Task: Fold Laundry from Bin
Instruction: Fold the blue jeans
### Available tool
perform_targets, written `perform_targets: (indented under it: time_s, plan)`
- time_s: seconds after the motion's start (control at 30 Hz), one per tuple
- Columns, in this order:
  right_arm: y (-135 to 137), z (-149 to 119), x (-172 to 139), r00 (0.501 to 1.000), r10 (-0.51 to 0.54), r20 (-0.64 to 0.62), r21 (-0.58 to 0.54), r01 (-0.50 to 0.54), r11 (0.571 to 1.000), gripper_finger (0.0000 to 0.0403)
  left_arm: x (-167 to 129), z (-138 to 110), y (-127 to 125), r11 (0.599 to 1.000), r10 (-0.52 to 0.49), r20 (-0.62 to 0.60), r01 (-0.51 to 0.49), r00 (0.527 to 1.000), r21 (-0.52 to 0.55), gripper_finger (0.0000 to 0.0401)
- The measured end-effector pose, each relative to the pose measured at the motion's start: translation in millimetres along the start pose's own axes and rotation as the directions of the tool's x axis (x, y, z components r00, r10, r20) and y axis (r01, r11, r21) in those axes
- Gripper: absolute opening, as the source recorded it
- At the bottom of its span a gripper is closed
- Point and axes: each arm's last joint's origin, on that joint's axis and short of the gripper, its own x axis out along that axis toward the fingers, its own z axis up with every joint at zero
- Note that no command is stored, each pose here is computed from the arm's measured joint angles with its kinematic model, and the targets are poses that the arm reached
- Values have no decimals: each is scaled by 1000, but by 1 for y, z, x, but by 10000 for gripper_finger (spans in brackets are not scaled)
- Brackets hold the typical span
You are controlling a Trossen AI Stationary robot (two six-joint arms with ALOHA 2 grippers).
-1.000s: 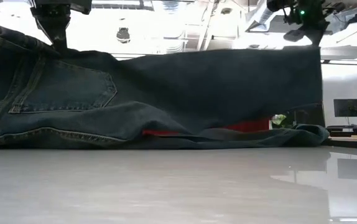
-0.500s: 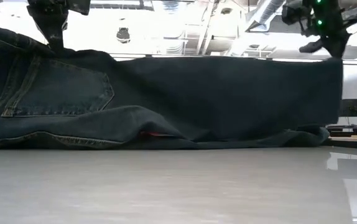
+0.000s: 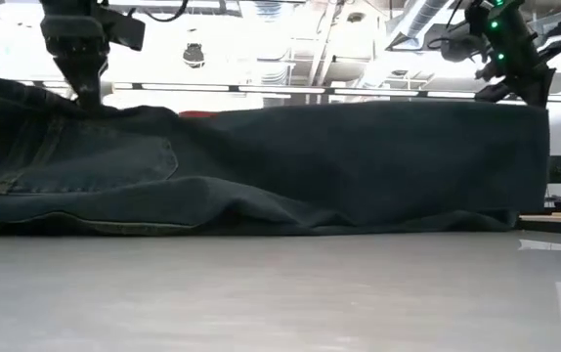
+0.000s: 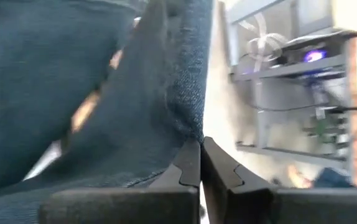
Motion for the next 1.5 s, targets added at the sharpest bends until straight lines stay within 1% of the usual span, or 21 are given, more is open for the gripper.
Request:
perform_targets:
  time_s: [0.1,0.23,0.37,0.47,0.57,0.67,0.77,0.93,1.03,1.1,1.13,1.2,1.27,1.33,1.37,1.43,1.5]
  plan:
    - [4,2,1,1000,26,-12,-16,-26,1000,36,9,-2,0,1000,7,-7,-7,1000,-10,9]
    - [12,5,3,999,42,-28,-45,-43,998,41,11,-4,1,1000,21,-25,-21,999,0,9]
    - [14,6,5,998,40,-47,14,-39,999,44,11,-4,1,999,35,-14,-35,999,-3,9]
    - [14,6,5,998,39,-48,11,-38,999,51,11,-4,2,998,56,-9,-56,998,-6,11]
    - [15,6,5,998,49,-50,14,-49,999,61,10,-4,3,995,95,0,-95,995,-40,24]
    - [16,7,5,993,97,-64,-10,-98,995,66,8,-3,4,995,98,-3,-98,995,-21,51]
    - [17,7,5,989,128,-77,-46,-132,990,67,7,-1,8,997,71,-17,-71,997,-6,89]
    - [17,7,5,989,129,-78,-53,-134,990,67,7,-3,10,999,12,-74,-16,997,-51,165]
    - [17,7,5,988,130,-78,-52,-134,990,67,7,-8,12,996,25,-137,-37,990,-85,206]
    - [17,7,5,989,129,-78,-53,-134,990,67,6,-11,14,993,34,-168,-52,985,-102,224]
    - [18,7,5,989,130,-78,-54,-134,990,67,6,-12,14,992,29,-164,-48,986,-115,229]
    - [18,7,5,989,130,-78,-63,-135,989,67,5,-8,12,989,1,-104,-17,995,-147,234]
    - [17,5,4,988,129,-79,-115,-138,984,67,3,3,7,986,-48,34,53,998,-160,235]
    - [13,5,1,988,136,-77,-177,-148,973,67,2,15,1,986,-82,173,105,982,-127,235]
    - [11,5,-2,988,140,-72,-193,-151,969,67,2,20,-1,988,-92,219,117,971,-102,235]
    - [4,7,-9,989,139,-50,-176,-146,974,67,4,29,-6,989,-110,290,133,951,-61,235]
    - [-4,10,-19,989,147,-5,-134,-146,980,67,8,35,-9,991,-116,315,131,942,-27,235]
